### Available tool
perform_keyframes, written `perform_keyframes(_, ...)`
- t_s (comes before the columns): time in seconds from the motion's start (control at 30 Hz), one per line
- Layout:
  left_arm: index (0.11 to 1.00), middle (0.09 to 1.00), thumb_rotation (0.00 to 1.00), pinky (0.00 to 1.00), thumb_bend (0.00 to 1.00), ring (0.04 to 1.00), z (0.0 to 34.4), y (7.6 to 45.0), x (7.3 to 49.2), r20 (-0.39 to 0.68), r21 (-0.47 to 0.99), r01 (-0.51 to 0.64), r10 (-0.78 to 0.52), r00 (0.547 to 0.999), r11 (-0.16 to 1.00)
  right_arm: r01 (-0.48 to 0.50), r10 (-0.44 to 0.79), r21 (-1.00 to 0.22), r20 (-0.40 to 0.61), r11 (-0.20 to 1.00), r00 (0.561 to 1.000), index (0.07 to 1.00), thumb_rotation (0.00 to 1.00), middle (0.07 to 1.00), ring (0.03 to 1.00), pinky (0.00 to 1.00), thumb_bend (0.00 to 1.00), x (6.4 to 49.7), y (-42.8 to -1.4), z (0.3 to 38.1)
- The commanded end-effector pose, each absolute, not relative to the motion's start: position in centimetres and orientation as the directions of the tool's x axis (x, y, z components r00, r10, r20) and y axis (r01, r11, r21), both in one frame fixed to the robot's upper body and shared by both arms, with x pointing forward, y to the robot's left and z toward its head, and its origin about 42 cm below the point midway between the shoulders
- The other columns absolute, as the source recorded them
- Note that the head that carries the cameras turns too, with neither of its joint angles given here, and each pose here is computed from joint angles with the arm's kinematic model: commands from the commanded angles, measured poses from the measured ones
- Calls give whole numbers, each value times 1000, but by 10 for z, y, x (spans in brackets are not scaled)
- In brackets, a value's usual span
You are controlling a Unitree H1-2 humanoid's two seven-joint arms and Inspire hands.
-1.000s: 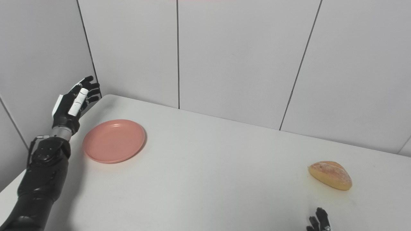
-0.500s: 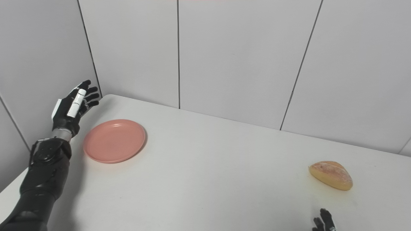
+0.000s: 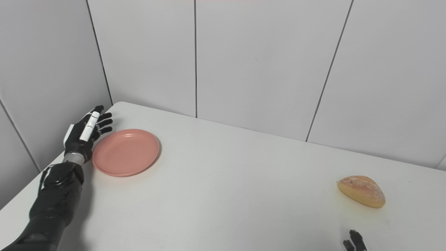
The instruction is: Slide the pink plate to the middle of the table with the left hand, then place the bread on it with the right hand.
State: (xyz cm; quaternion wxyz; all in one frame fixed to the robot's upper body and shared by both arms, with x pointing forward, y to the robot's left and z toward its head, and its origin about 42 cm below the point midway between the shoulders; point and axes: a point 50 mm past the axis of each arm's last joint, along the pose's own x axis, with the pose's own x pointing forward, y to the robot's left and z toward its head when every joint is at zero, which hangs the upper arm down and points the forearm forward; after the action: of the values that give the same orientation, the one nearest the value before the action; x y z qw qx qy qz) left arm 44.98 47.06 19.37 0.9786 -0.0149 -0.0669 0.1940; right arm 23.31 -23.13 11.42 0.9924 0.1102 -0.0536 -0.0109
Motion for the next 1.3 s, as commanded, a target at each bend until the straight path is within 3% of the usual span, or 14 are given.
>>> perform_keyframes(0.0, 810, 762, 705, 728, 711, 775, 228, 482, 458, 224, -62, -398, 402, 888, 915, 27, -44, 221, 70, 975, 997, 894, 998, 960, 947, 993, 728, 228, -236, 114)
perform_keyframes(0.7, 763, 727, 636, 720, 692, 745, 213, 483, 451, 210, -81, -441, 448, 869, 894, 11, -24, 230, 57, 973, 998, 912, 1000, 961, 933, 967, 702, 227, -241, 114)
perform_keyframes(0.87, 787, 756, 684, 752, 671, 777, 211, 479, 452, 208, -46, -411, 412, 887, 910, 6, -19, 232, 56, 973, 998, 896, 1000, 963, 934, 972, 722, 227, -240, 116)
perform_keyframes(1.0, 791, 751, 696, 726, 739, 760, 204, 473, 454, 201, -34, -387, 386, 900, 921, 2, -16, 238, 60, 971, 998, 891, 1000, 962, 932, 965, 722, 226, -240, 117)
perform_keyframes(1.17, 790, 752, 746, 704, 702, 751, 190, 456, 455, 198, -43, -358, 359, 912, 933, 1, -17, 247, 61, 969, 998, 887, 983, 949, 915, 935, 729, 226, -240, 118)
perform_keyframes(1.27, 775, 757, 731, 692, 752, 757, 183, 449, 455, 179, -63, -346, 351, 919, 936, 0, -15, 243, 61, 970, 998, 882, 981, 948, 911, 929, 728, 226, -239, 119)
